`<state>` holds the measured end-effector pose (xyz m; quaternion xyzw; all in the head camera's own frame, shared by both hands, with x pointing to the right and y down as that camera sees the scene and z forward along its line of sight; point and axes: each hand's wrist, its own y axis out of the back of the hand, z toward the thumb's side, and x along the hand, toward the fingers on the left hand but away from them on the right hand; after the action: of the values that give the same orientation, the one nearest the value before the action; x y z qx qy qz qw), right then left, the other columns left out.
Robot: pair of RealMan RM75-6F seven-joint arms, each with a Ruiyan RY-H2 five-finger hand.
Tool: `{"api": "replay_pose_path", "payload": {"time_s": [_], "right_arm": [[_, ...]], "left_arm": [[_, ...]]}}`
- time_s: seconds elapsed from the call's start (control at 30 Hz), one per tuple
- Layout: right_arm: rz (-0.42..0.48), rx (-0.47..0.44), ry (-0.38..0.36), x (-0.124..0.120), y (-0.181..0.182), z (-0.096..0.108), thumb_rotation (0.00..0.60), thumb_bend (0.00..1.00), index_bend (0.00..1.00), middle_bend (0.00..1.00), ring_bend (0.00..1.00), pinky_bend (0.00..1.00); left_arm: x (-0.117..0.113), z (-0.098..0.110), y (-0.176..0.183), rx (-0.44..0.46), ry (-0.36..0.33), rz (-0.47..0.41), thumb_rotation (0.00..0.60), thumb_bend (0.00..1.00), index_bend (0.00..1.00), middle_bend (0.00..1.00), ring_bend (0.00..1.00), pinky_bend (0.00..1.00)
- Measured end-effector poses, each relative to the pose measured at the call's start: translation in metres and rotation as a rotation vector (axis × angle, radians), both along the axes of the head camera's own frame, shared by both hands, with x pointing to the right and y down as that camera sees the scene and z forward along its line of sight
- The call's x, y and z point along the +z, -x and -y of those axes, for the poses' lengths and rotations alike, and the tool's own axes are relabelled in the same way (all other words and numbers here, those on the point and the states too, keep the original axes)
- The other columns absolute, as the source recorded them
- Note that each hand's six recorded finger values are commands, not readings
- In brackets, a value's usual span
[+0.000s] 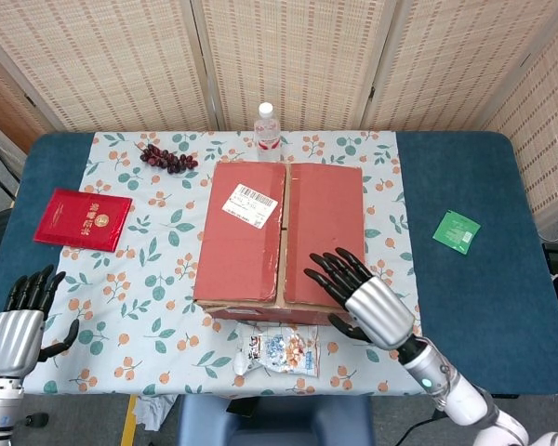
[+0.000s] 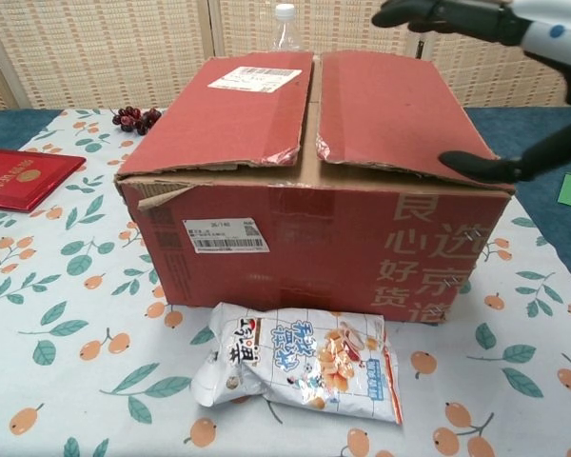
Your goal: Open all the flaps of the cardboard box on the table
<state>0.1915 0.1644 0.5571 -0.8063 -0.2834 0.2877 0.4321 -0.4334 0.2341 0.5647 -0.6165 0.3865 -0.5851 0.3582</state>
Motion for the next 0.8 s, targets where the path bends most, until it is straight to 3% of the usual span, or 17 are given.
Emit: {"api": "replay_pose_path", "payload": {"time_s": [0.57, 0.8], "right_arm": [[-0.026, -0.020, 0.080, 0.033, 0.042, 0.022, 0.600, 0.42, 0.00, 0.00, 0.00, 0.00], [-0.030, -0.029, 0.081, 0.034, 0.043, 0.020, 0.600, 0.42, 0.00, 0.00, 0.00, 0.00]], "left_arm": [[-0.011, 0.000, 0.005, -0.023, -0.036, -0.015, 0.396, 0.46, 0.00, 0.04, 0.04, 0.00], [-0.014, 0.000, 0.005, -0.022, -0.046, -0.016, 0.398, 0.46, 0.00, 0.04, 0.04, 0.00]]}}
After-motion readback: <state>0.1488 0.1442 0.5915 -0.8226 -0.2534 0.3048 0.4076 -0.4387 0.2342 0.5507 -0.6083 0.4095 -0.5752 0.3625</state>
